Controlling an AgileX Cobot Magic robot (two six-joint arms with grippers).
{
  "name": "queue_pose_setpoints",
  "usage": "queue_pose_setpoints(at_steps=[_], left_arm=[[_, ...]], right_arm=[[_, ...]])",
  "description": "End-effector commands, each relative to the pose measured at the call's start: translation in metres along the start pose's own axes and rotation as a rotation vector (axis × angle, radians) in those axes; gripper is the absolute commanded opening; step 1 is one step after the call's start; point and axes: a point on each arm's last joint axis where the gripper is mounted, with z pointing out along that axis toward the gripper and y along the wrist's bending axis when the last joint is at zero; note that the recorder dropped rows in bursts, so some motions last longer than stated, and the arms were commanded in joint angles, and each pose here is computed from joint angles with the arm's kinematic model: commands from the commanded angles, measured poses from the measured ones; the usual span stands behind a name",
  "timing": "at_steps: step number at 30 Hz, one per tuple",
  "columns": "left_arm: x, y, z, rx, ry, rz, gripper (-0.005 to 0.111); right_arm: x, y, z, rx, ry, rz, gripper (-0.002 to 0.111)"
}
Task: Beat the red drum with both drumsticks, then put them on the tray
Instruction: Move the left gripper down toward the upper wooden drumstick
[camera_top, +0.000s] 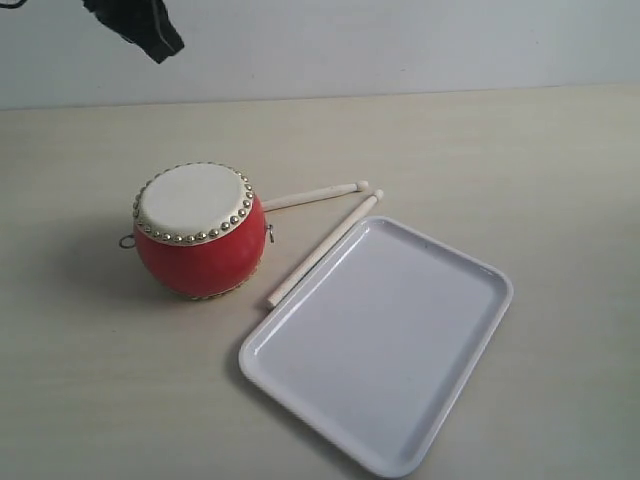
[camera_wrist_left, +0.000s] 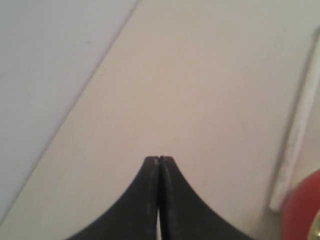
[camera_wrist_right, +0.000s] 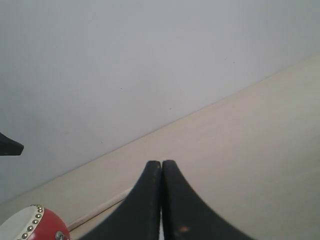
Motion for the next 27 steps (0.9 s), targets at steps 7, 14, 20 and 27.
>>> queue_pose_setpoints(at_steps=[7,14,20,27], left_arm=[[-0.067,-0.076,0.018,0.028,0.049,0.242,0.000],[-0.081,-0.110,0.049,0.086,0.062,0.262,0.000],[-0.079,-0.115,0.067,0.081,0.056,0.241,0.000],[-0.073,-0.119,0.082,0.111,0.076,0.229,0.000]], right_arm=[[0.001,0.000,0.000,-0.003,-0.003,-0.004,0.000],[0.001,0.000,0.000,-0.003,-0.003,-0.004,0.000],[0.001,0.000,0.000,-0.003,-0.003,-0.007,0.000],[0.001,0.000,0.000,-0.003,-0.003,-0.007,0.000]])
